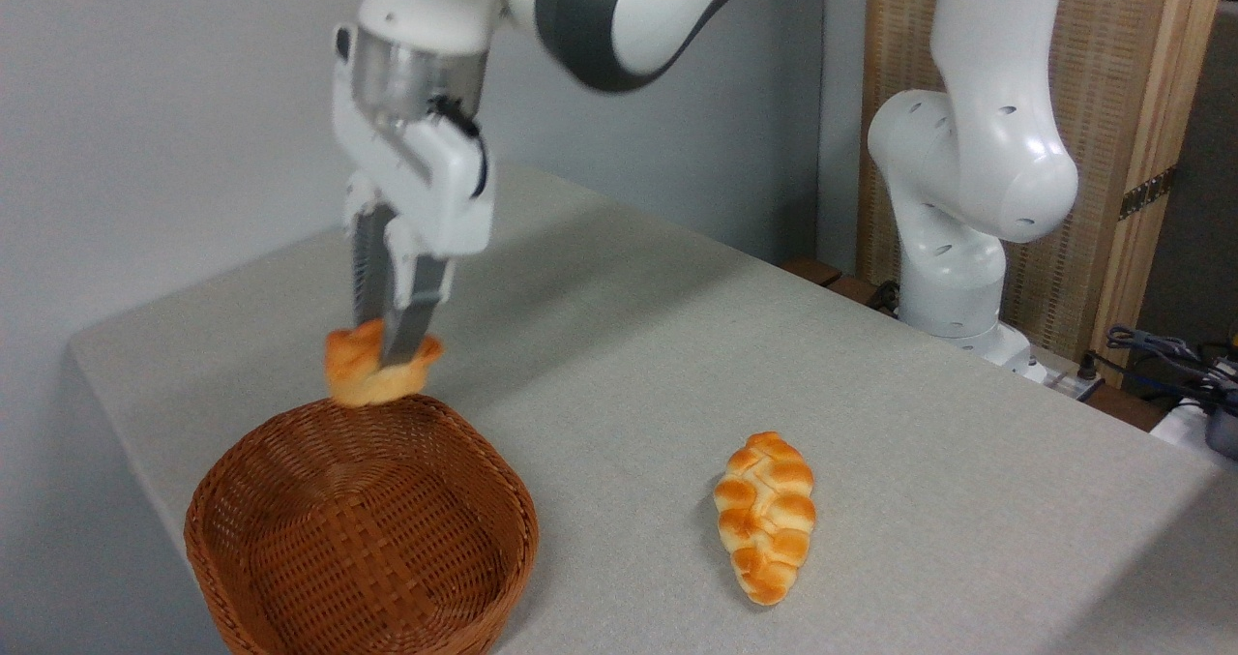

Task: Put bread into the basket
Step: 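Lift the bun and carry it over the wicker basket, then lower the bun into the basket and open the gripper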

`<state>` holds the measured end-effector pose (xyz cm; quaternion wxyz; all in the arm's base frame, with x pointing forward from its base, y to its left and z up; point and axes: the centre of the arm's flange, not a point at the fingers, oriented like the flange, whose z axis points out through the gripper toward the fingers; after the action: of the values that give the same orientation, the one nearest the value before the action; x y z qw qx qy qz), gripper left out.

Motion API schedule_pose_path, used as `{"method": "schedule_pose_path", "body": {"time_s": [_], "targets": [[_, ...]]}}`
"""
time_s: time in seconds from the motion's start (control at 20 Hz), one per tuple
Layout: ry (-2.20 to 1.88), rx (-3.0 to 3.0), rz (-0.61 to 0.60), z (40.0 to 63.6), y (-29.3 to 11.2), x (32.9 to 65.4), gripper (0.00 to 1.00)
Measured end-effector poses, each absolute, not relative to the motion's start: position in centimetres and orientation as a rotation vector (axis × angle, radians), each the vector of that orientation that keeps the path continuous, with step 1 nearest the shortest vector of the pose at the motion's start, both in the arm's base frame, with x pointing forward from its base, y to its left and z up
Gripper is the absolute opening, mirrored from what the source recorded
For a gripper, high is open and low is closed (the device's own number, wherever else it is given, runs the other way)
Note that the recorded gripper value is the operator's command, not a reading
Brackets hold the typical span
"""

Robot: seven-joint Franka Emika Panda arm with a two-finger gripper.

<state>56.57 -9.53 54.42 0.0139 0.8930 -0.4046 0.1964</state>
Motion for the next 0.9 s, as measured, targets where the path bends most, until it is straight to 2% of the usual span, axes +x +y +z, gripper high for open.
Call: {"method": "schedule_pose_path", "body": {"time_s": [0.2,0.35,0.5,0.7,0.9], "targets": [[-1.356,2.823,0.619,51.8,-10.2,58.3,0.72],[-1.455,2.846,0.574,50.1,-10.9,58.9,0.74],[-1.526,2.835,0.530,48.6,-12.3,59.1,0.86],[-1.640,2.817,0.448,45.3,-14.5,59.5,0.92],[-1.661,2.804,0.517,44.3,-15.4,60.2,1.00]]}}
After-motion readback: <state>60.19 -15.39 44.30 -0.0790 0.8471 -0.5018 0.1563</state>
